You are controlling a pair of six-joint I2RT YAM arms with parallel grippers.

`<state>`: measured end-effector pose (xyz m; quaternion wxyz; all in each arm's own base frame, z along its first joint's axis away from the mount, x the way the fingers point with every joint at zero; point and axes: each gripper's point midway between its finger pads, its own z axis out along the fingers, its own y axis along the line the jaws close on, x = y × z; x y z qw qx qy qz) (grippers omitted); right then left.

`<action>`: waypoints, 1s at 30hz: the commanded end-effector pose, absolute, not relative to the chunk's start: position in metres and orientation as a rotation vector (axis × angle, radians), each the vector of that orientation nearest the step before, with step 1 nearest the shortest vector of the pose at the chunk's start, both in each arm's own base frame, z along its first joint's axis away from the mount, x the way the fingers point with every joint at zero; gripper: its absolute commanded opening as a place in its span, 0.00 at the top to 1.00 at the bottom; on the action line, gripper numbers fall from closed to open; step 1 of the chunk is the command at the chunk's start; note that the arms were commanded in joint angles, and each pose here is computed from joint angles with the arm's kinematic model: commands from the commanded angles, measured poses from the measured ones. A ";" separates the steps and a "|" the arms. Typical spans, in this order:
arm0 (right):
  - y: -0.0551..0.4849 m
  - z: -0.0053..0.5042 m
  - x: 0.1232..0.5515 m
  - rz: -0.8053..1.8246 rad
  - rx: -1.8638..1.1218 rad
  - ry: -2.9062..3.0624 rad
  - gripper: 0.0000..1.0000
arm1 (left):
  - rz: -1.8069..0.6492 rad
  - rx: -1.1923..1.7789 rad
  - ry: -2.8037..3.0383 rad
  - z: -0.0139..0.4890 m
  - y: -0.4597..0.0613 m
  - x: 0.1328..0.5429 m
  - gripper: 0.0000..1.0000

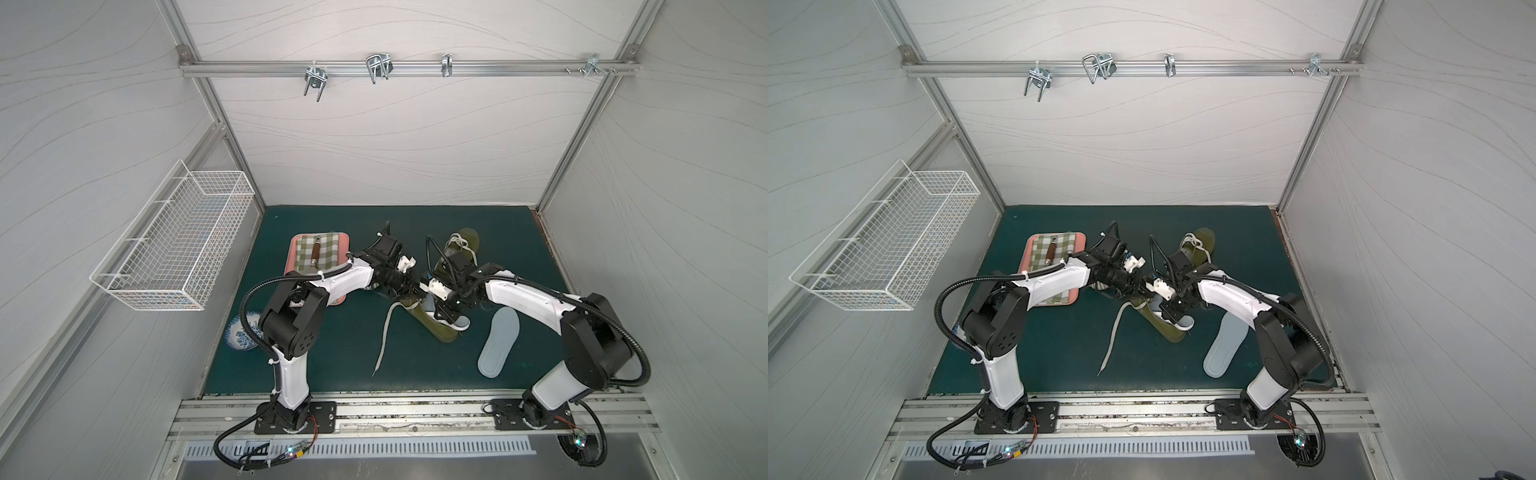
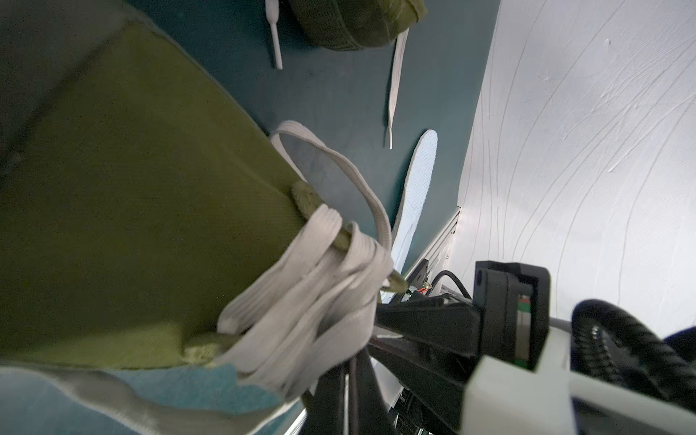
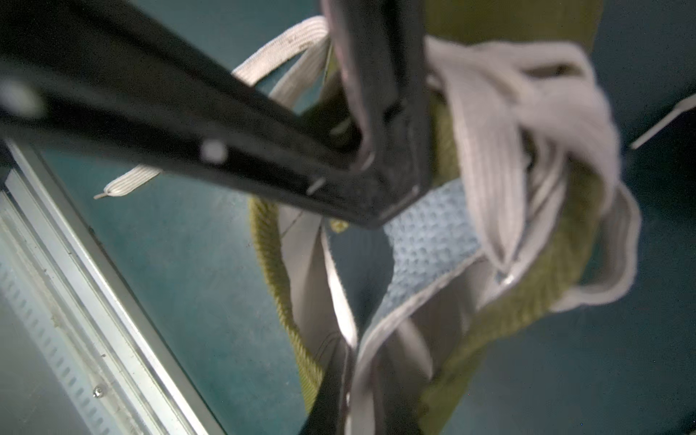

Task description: Insert the insole into the shoe

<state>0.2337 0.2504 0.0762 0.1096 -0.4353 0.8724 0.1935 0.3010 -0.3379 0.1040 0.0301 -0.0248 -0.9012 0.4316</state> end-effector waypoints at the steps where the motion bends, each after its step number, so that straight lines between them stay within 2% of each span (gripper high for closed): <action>1: 0.266 0.089 0.250 0.570 -1.258 2.446 0.89 | 1.445 -0.133 -2.746 0.123 -0.348 0.301 1.00; 6: 0.265 0.088 0.246 0.564 -1.263 2.446 0.78 | 1.444 -0.114 -2.744 0.116 -0.346 0.299 1.00; 8: 0.263 0.087 0.239 0.541 -1.285 2.459 0.64 | 1.440 -0.113 -2.746 0.115 -0.346 0.298 1.00; 11: 0.260 0.090 0.228 0.501 -1.323 2.475 0.49 | 1.434 -0.119 -2.755 0.117 -0.345 0.299 1.00; 18: 0.249 0.101 0.214 0.429 -1.314 2.522 0.23 | 1.382 -0.127 -2.797 0.117 -0.340 0.300 1.00; 20: 0.244 0.105 0.213 0.397 -1.278 2.547 0.08 | 1.381 -0.127 -2.797 0.116 -0.340 0.300 1.00; 21: 0.243 0.107 0.213 0.388 -1.268 2.552 0.05 | 1.383 -0.126 -2.798 0.117 -0.340 0.300 1.00; 23: 0.238 0.111 0.212 0.370 -1.254 2.558 0.01 | 1.389 -0.124 -2.795 0.118 -0.341 0.301 1.00; 30: 0.220 0.112 0.205 0.273 -1.274 2.610 0.01 | 1.390 -0.124 -2.795 0.120 -0.342 0.302 1.00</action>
